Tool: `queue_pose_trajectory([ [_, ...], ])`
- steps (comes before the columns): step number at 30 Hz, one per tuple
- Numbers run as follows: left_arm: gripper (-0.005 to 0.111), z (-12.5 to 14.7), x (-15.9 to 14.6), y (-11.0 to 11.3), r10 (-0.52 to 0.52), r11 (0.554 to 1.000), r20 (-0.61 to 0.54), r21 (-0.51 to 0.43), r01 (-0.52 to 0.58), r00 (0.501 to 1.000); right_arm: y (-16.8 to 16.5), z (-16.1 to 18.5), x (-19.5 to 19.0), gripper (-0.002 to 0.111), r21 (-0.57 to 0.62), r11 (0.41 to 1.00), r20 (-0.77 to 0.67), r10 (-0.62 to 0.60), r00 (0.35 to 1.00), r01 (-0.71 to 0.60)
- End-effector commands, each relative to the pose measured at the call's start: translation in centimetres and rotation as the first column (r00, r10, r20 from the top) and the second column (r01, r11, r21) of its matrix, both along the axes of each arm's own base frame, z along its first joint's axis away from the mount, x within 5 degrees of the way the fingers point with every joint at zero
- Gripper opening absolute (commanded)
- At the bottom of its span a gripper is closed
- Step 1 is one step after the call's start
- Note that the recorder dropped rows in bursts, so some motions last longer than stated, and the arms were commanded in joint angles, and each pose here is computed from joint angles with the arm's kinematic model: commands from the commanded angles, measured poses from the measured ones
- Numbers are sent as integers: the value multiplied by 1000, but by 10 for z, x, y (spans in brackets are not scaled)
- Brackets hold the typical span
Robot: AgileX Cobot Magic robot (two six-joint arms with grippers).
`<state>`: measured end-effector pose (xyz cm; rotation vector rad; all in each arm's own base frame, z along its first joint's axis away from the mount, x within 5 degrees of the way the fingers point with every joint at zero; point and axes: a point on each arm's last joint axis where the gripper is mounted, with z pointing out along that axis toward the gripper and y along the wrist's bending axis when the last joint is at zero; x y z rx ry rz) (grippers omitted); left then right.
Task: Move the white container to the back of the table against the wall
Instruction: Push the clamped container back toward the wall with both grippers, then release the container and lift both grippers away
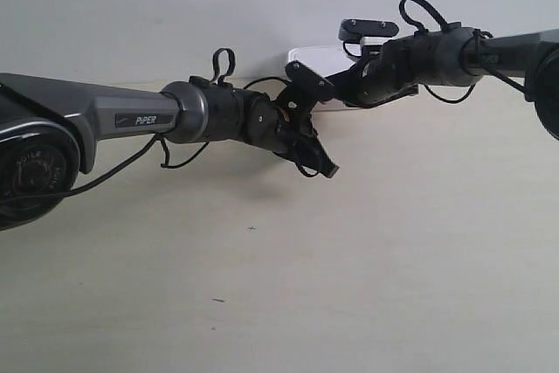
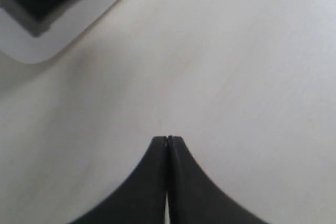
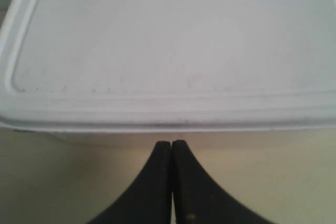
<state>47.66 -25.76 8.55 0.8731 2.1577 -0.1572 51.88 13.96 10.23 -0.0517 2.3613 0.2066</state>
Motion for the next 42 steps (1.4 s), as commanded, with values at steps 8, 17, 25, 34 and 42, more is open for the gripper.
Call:
queue_pose_trajectory([
  [8, 0, 32, -9, 2, -29, 999, -92, 32, 33, 995, -7, 29, -9, 0, -110, 994, -83, 19, 996, -28],
  [17, 0, 46, -30, 14, 11, 1000, -96, 4, -10, 995, -15, 80, -35, 0, -177, 981, -118, 59, 991, -79],
  [25, 0, 110, -70, 39, 43, 997, 59, -70, -39, 997, -26, 119, -85, 0, -116, 990, 38, 84, 996, -79],
  [34, 0, 194, -158, 89, 115, 975, 270, -213, -57, 956, -50, 189, -191, 0, 2, 997, 344, 72, 936, -78],
  [42, 0, 262, -289, 136, 110, 925, 499, -368, 96, 859, -88, 253, -330, 0, 150, 985, 613, -26, 790, -84],
])
